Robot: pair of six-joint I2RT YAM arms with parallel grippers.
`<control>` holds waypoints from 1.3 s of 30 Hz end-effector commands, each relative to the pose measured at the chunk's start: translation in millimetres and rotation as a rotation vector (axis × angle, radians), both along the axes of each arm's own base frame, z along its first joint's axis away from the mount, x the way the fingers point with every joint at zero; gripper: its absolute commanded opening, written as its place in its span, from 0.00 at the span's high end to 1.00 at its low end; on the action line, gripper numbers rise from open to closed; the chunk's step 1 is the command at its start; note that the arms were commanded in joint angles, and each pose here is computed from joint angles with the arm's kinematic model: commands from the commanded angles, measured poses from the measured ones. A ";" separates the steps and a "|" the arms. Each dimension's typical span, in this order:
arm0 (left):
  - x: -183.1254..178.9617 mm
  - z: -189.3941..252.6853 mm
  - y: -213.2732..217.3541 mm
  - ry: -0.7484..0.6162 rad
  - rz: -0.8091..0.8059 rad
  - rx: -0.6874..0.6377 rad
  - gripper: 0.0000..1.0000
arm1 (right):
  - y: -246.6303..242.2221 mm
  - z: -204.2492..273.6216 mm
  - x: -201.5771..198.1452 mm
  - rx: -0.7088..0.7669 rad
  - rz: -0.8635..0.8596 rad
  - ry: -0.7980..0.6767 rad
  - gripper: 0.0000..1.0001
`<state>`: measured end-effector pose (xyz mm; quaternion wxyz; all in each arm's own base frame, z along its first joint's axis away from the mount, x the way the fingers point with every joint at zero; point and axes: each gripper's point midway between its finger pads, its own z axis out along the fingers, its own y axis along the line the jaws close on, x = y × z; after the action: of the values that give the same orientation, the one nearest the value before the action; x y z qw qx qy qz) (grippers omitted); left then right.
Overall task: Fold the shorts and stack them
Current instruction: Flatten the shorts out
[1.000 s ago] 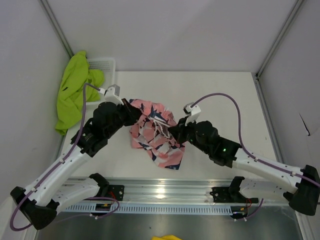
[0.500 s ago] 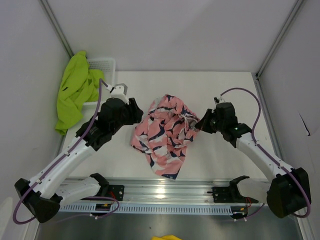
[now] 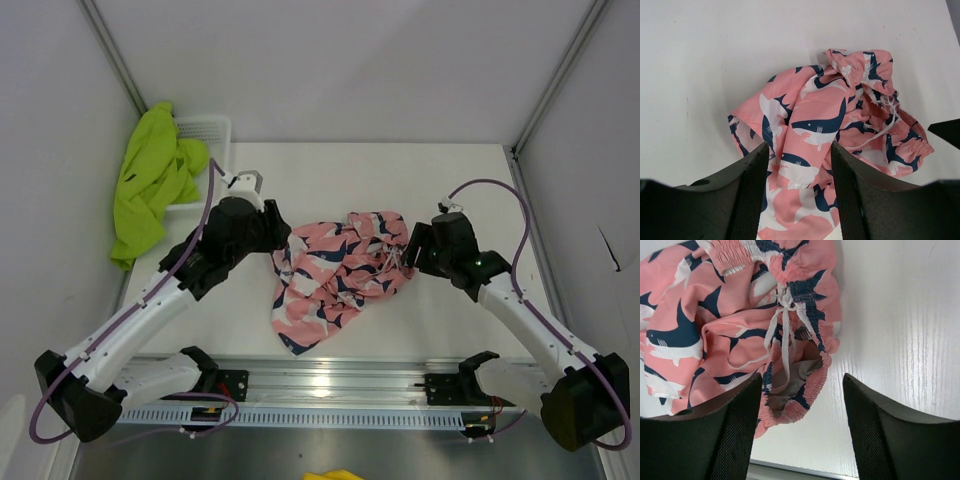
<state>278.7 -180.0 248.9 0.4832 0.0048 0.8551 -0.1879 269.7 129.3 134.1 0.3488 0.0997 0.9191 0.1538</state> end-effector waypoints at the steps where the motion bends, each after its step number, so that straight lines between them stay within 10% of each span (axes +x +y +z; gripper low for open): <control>1: -3.8 -6.9 -11.6 0.009 -0.056 -0.027 0.44 | -11.4 30.3 9.6 -0.061 -0.035 -0.083 0.32; 32: -51.9 -87.5 -21.5 0.192 -0.213 -0.054 0.43 | 51.6 0.9 -28.7 0.149 0.361 0.018 0.25; 39: -54.9 -126.2 -28.0 0.300 -0.233 -0.021 0.43 | 62.4 -5.7 -40.2 0.232 0.409 0.049 0.63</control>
<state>223.7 -196.0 126.7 0.3350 0.0604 0.9118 -0.2297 231.8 181.0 119.9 0.2711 -0.0320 0.9188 0.2850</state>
